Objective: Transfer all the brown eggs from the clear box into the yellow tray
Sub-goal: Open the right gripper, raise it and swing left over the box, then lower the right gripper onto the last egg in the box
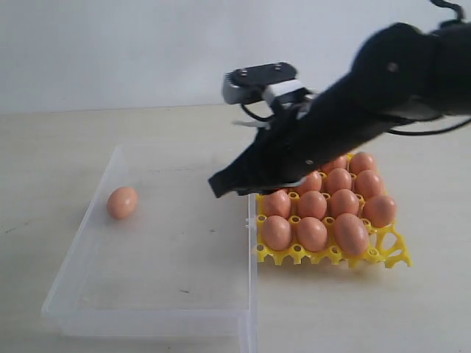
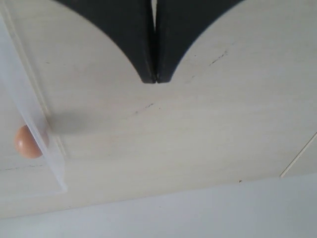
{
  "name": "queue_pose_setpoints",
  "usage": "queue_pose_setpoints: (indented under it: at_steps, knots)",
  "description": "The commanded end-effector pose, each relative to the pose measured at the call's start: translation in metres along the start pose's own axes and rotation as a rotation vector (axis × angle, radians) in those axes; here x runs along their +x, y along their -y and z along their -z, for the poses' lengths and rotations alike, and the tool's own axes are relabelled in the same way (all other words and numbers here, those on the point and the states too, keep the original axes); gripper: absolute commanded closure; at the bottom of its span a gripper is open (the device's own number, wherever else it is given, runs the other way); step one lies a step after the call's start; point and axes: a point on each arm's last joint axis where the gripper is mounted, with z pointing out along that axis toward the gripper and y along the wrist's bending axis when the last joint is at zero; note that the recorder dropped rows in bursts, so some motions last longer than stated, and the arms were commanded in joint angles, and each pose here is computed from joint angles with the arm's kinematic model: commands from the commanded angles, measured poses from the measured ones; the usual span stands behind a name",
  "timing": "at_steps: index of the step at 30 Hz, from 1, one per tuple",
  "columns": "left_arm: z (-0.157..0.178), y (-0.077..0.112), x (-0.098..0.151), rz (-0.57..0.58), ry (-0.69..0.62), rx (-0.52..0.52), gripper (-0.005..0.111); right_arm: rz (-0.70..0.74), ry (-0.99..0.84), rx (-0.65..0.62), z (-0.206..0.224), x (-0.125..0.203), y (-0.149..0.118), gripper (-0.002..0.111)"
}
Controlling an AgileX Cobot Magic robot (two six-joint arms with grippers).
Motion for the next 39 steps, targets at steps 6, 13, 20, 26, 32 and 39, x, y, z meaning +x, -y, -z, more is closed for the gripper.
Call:
queue_pose_setpoints:
  at_steps: [6,13,20,26,32,39]
  knots:
    - [0.001,0.000,-0.002,0.007,0.016,-0.003,0.107,0.023,-0.219,-0.180,-0.062,-0.078,-0.032,0.080]
    - [0.001,0.000,-0.002,0.007,0.016,-0.003,0.107,-0.109,-0.147,-0.190,-0.096,-0.114,-0.033,0.053]
    - [0.001,0.000,-0.002,0.007,0.016,-0.003,0.107,-0.227,-0.123,-0.233,-0.131,-0.120,-0.031,0.053]
    - [0.001,0.000,-0.002,0.007,0.016,-0.003,0.107,-0.330,-0.111,-0.273,-0.166,-0.111,-0.027,0.053]
    - [0.001,0.000,-0.002,0.007,0.016,-0.003,0.107,-0.367,-0.100,-0.270,-0.181,-0.107,-0.023,0.053]
    - [0.001,0.000,-0.002,0.007,0.016,-0.003,0.107,-0.370,-0.109,-0.255,-0.191,-0.101,-0.020,0.053]
